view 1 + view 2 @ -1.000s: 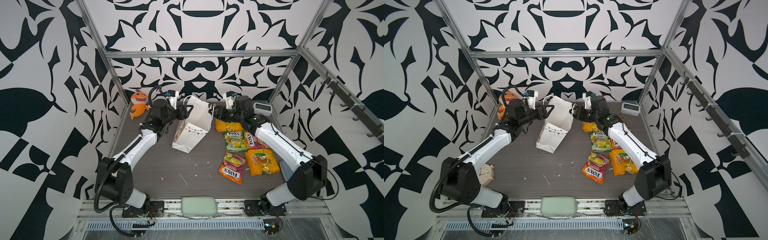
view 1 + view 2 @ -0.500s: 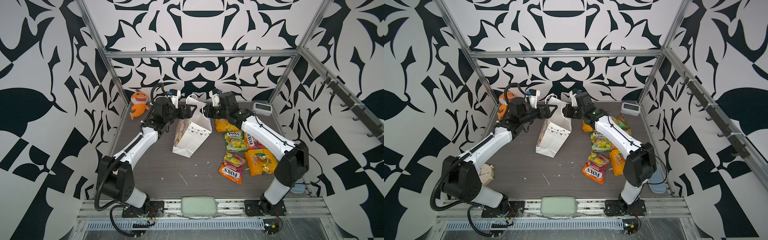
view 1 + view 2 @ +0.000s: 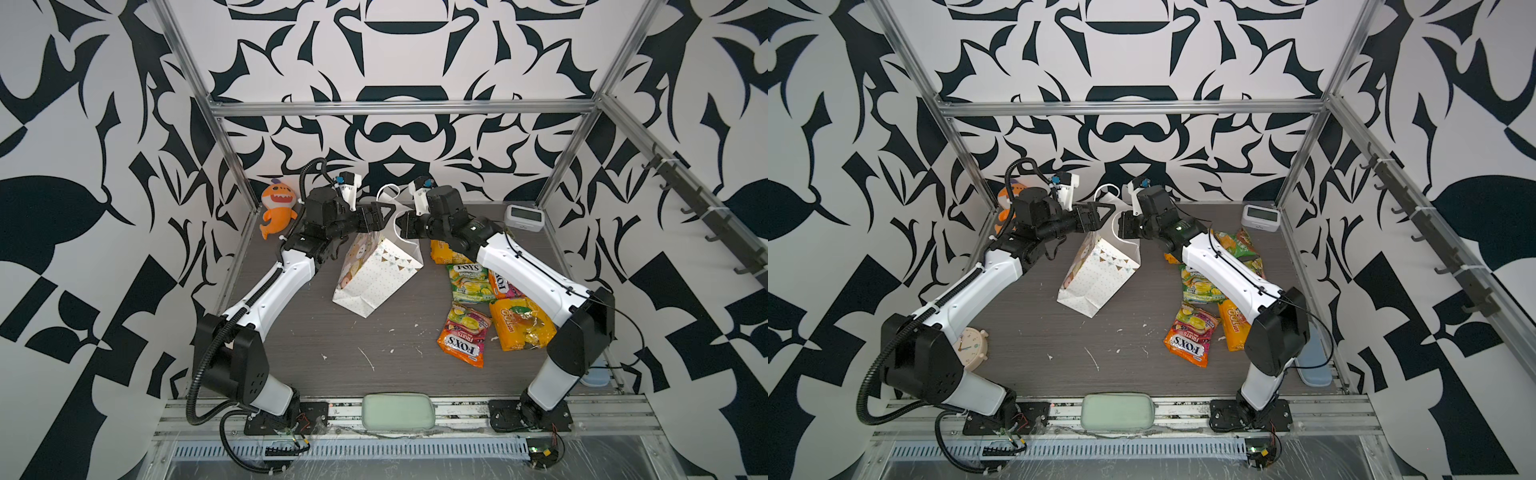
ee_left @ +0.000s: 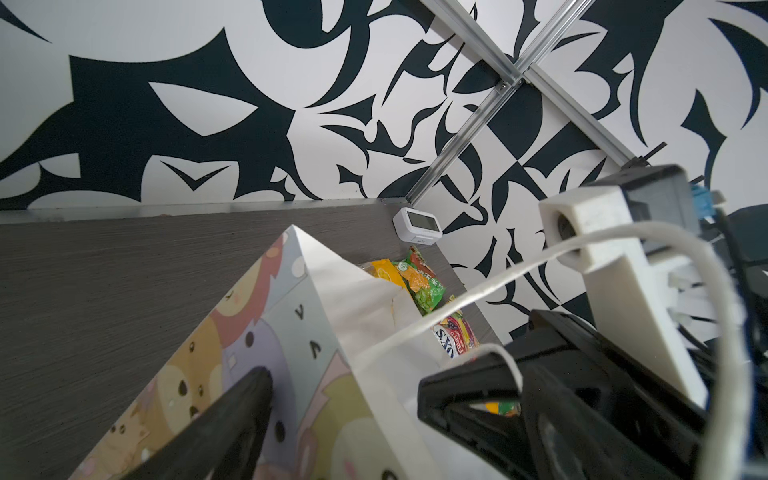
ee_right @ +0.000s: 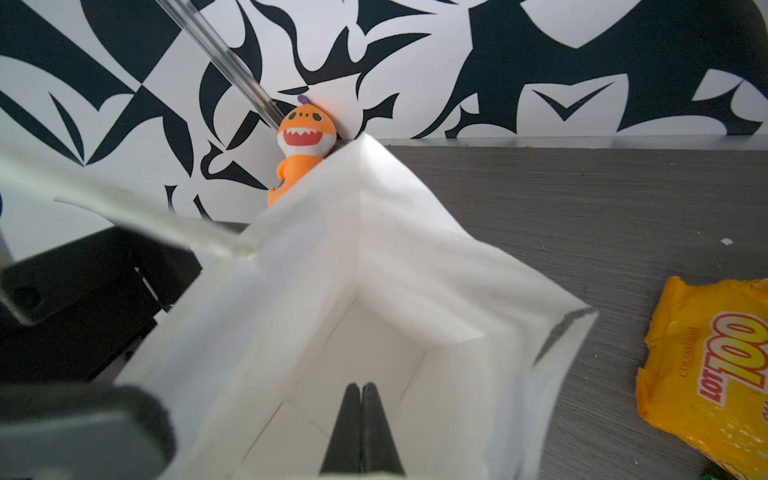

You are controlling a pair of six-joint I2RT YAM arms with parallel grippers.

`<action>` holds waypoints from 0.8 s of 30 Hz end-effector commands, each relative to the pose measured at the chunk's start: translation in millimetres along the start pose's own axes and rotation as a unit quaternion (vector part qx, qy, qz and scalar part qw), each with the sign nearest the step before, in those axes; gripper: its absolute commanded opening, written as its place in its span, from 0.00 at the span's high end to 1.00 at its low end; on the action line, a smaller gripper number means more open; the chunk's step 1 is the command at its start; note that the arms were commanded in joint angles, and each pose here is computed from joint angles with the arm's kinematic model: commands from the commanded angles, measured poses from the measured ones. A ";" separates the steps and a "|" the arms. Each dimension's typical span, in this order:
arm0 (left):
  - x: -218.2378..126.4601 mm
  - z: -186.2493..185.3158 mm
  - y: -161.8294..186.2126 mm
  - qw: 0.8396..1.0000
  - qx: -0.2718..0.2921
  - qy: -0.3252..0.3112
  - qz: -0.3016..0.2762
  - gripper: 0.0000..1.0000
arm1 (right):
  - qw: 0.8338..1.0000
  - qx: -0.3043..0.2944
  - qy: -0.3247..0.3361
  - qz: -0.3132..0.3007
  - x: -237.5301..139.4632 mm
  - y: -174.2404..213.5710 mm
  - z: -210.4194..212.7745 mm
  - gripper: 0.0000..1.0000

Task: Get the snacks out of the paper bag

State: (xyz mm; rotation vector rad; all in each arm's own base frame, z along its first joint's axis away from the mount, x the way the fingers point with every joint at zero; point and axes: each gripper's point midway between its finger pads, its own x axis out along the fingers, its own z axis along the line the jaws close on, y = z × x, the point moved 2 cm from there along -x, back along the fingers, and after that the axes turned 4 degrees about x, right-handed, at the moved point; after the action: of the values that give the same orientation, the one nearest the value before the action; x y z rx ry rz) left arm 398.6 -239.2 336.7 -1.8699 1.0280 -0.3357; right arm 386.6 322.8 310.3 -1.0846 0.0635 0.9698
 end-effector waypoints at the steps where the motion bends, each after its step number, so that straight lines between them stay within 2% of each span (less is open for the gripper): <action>1: 0.1 -10.3 -17.4 0.999 -0.010 0.021 -0.033 0.05 | 0.999 -0.025 -0.016 -0.019 -2.8 -10.4 18.7 0.99; 10: 16.0 -23.6 -6.4 0.998 -0.009 0.053 -0.032 0.00 | 0.999 -0.030 -0.025 0.021 27.5 10.5 30.1 1.00; 17: 19.0 -35.0 -12.9 0.995 -0.008 0.080 -0.057 0.00 | 0.998 -0.023 -0.027 0.043 44.9 16.9 32.4 1.00; 21: 14.3 -42.7 -19.1 0.992 -0.009 0.101 -0.076 0.00 | 0.998 -0.019 -0.028 0.049 48.5 19.8 31.4 1.00; 24: 10.4 -40.4 -17.3 0.993 0.000 0.089 -0.078 0.02 | 0.998 -0.020 -0.017 0.049 41.4 17.7 29.8 1.00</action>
State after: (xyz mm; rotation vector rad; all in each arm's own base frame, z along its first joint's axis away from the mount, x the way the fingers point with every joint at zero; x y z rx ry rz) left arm 414.7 -247.8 336.7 -1.9840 0.9669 -0.4074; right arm 399.0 356.9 294.4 -1.1037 0.0857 1.0337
